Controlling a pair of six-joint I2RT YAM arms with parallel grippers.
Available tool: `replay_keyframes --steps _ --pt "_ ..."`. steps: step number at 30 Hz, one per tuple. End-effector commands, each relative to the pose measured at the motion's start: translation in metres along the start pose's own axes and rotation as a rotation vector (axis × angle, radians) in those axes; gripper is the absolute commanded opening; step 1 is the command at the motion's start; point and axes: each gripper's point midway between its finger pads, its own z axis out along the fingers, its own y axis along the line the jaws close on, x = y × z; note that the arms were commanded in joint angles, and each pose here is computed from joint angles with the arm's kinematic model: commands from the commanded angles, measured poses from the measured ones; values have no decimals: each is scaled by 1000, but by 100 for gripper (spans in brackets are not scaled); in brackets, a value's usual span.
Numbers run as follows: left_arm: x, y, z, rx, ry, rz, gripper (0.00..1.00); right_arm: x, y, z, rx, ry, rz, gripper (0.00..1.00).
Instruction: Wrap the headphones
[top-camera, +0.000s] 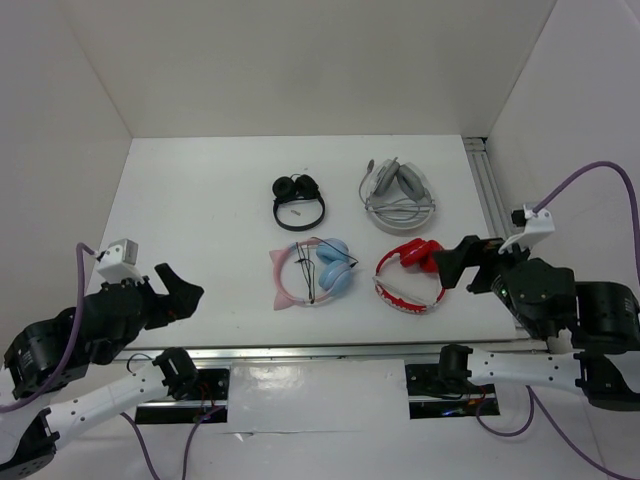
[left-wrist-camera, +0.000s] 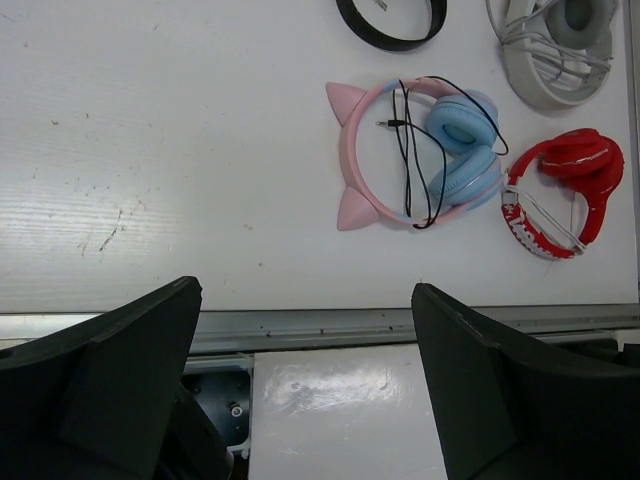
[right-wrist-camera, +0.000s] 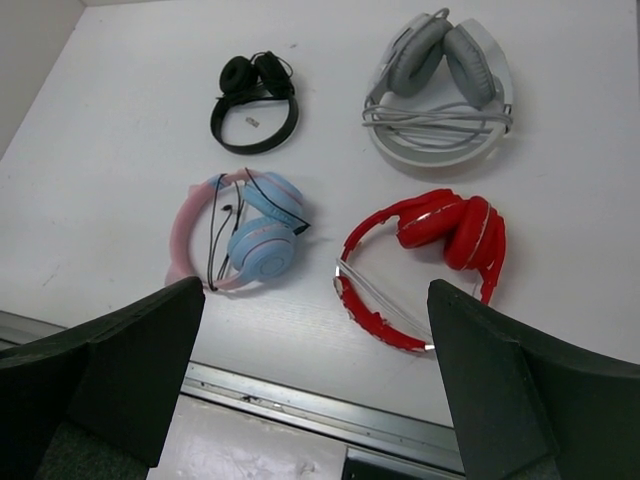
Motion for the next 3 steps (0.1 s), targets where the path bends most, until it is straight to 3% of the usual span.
replay_keyframes --steps 1,3 --pt "-3 -2 0 15 -18 0 100 -3 -9 -4 16 -5 2 100" --pt "-3 -2 0 15 -18 0 100 -3 -9 -4 16 -5 2 100"
